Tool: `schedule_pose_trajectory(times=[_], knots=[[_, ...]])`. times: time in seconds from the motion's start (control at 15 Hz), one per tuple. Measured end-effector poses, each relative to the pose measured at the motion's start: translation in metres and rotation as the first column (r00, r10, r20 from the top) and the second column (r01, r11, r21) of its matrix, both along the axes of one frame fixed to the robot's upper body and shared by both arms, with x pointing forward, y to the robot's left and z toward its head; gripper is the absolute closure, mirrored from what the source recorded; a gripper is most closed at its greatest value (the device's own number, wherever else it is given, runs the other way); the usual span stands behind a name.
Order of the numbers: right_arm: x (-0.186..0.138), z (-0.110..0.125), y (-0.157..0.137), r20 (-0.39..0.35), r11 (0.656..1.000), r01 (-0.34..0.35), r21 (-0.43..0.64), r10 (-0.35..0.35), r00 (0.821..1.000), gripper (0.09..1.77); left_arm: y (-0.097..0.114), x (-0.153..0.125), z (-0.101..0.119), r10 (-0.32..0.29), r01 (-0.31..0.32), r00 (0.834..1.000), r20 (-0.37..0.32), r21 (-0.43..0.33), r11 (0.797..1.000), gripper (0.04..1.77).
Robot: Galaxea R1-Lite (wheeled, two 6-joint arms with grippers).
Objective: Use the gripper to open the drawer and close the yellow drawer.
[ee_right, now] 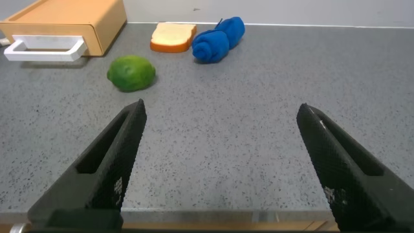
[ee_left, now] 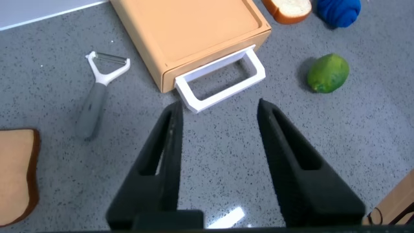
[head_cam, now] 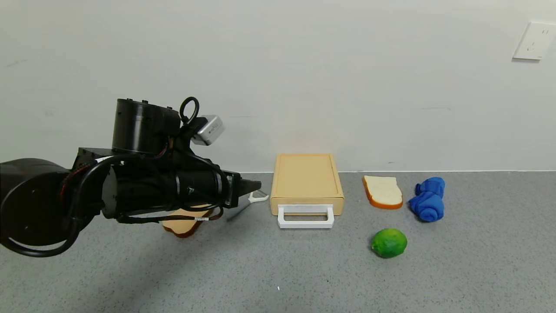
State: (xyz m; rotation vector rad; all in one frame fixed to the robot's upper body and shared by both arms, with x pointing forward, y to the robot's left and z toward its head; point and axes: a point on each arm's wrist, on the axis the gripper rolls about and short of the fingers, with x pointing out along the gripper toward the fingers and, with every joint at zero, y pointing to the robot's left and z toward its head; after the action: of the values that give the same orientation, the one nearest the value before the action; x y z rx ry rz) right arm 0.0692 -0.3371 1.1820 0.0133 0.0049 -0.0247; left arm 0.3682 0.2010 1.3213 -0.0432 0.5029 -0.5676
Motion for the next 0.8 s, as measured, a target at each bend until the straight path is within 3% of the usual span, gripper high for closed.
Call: schedule_pose_trajectory(times=[0.33,0.6,0.8], knots=[[0.000,0.000,0.000,0.000,1.000,0.000,0.000,0.000,1.000,0.15,0.005,-0.003,0.001,0.010,-0.010,1.000,0.016,-0.004,1.000,0.52],[0.000,0.000,0.000,0.000,1.000,0.000,0.000,0.000,1.000,0.15,0.019,-0.005,-0.002,0.017,-0.020,0.994,0.113,0.029,0.999,0.36],[0.000,0.000,0.000,0.000,1.000,0.000,0.000,0.000,1.000,0.15,0.032,-0.008,-0.006,0.040,-0.047,0.979,0.200,0.031,0.998,0.27]])
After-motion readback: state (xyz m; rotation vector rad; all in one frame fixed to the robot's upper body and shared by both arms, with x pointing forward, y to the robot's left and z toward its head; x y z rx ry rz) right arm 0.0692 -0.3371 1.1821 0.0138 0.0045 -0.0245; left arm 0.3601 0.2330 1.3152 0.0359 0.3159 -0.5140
